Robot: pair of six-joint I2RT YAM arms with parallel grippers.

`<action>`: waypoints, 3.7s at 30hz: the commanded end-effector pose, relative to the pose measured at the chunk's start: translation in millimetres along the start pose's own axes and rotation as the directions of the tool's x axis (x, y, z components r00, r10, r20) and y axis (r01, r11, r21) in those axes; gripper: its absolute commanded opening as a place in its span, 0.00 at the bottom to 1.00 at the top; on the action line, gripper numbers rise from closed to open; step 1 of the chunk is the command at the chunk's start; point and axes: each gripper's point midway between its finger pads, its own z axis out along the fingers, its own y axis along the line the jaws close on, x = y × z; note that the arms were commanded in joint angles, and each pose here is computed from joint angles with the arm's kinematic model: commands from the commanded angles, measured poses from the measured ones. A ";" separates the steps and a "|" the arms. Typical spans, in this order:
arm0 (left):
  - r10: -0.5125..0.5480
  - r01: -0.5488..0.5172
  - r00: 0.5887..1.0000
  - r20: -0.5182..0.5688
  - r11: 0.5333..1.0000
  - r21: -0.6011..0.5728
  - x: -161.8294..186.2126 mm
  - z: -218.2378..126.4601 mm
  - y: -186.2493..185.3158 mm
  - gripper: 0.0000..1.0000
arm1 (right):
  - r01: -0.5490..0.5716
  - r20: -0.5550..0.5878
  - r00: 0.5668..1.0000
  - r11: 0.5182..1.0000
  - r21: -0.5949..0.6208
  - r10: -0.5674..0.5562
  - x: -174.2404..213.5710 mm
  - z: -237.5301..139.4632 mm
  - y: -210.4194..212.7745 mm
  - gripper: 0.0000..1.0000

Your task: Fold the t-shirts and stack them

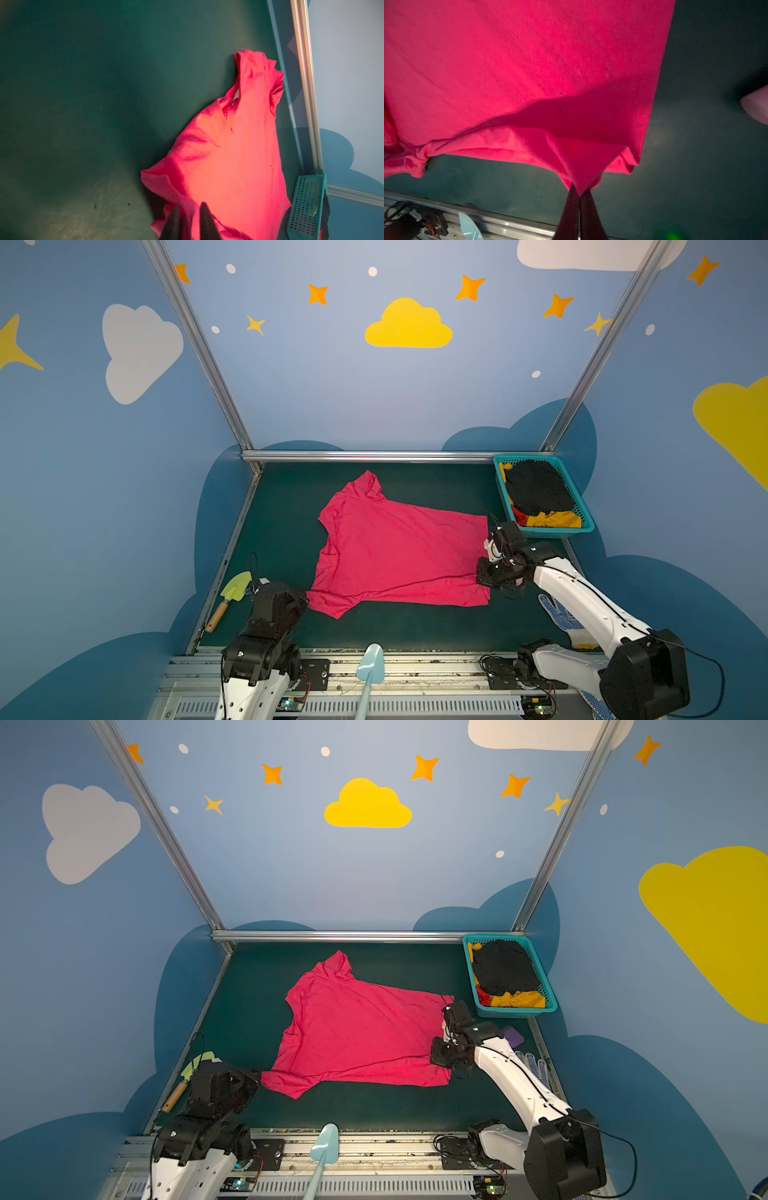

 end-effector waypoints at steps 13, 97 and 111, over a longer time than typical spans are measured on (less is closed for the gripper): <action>0.018 -0.024 0.999 0.039 0.991 0.135 -22.2 -38.5 -57.9 0.61 | 0.018 0.116 0.993 0.996 0.089 -0.028 -15.7 -54.4 1.1 0.53; 0.440 -0.705 0.662 -0.608 0.640 -0.305 22.4 150.1 -69.4 0.14 | 0.146 -0.054 0.986 0.969 -0.200 -0.159 -134.8 87.3 105.8 0.19; 0.206 -0.474 0.840 -0.501 0.728 -0.495 -25.9 148.6 5.9 0.11 | 0.099 -0.142 0.983 0.990 -0.105 -0.113 -113.8 123.2 71.3 0.18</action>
